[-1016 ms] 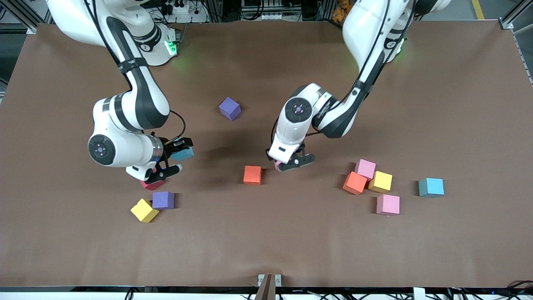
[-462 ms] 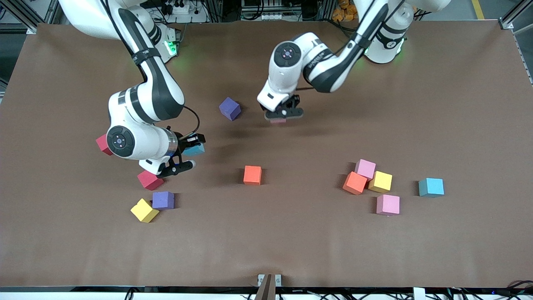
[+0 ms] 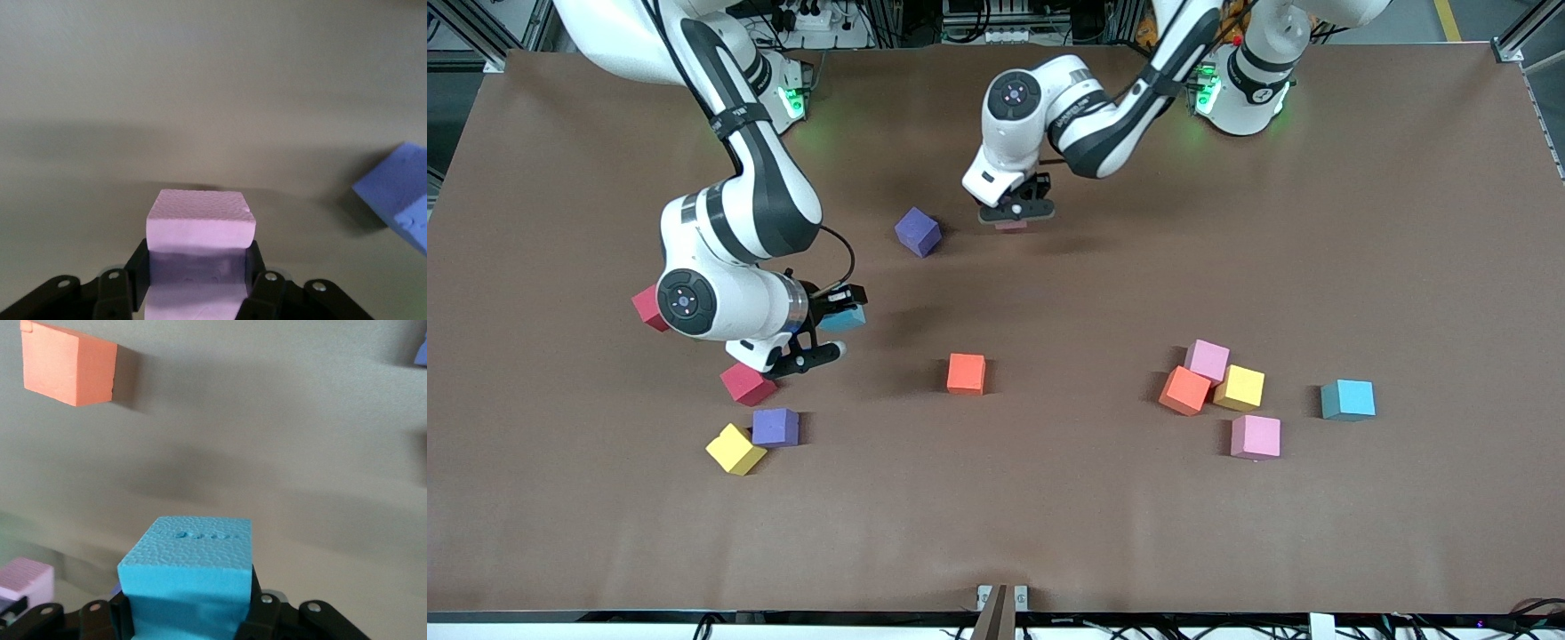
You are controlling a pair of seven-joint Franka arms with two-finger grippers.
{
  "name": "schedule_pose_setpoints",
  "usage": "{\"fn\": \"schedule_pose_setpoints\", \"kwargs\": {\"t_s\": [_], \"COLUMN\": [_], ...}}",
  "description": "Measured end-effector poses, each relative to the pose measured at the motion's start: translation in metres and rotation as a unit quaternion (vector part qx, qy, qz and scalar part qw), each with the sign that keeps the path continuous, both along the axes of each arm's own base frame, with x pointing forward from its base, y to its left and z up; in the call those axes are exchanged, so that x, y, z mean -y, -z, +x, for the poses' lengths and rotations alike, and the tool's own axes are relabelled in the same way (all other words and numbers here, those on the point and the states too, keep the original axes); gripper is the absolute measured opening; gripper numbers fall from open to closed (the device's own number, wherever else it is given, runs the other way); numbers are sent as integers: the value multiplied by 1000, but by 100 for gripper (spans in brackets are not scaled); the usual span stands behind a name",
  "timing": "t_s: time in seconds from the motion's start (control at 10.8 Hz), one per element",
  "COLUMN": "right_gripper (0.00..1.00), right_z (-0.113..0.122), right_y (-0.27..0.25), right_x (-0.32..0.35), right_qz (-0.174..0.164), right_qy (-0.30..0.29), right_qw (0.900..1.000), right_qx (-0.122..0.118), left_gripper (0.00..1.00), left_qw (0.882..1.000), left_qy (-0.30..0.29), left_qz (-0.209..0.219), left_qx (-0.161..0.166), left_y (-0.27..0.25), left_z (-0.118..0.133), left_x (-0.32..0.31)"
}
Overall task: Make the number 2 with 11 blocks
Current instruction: 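Place the light pink block on the open table and open the left gripper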
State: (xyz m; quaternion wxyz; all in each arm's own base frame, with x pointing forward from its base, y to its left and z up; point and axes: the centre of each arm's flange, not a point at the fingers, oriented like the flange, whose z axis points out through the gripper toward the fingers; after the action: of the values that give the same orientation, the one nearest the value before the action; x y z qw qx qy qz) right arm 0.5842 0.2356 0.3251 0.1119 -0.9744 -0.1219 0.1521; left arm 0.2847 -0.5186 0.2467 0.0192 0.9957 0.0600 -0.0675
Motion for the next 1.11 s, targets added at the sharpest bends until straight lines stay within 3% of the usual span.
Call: {"fn": "schedule_pose_setpoints", "kwargs": {"t_s": [0.28, 0.65, 1.11], "right_gripper": [56, 56, 56], "right_z": [0, -1, -1], "right_y": [1, 1, 1], "right_x": [0, -4, -4], "right_qz": [1, 1, 1], "right_qy": [1, -2, -2], "right_qw": [1000, 1000, 1000], "right_qx": [0, 2, 2], "left_gripper": [59, 59, 67], "left_qw": [1000, 1000, 999], "left_qy": [14, 16, 22], "left_qz": [-1, -4, -23], "left_qx": [-5, -6, 2], "left_y": [21, 34, 37], "left_z": [-31, -39, -50], "left_x": [8, 5, 9]}}
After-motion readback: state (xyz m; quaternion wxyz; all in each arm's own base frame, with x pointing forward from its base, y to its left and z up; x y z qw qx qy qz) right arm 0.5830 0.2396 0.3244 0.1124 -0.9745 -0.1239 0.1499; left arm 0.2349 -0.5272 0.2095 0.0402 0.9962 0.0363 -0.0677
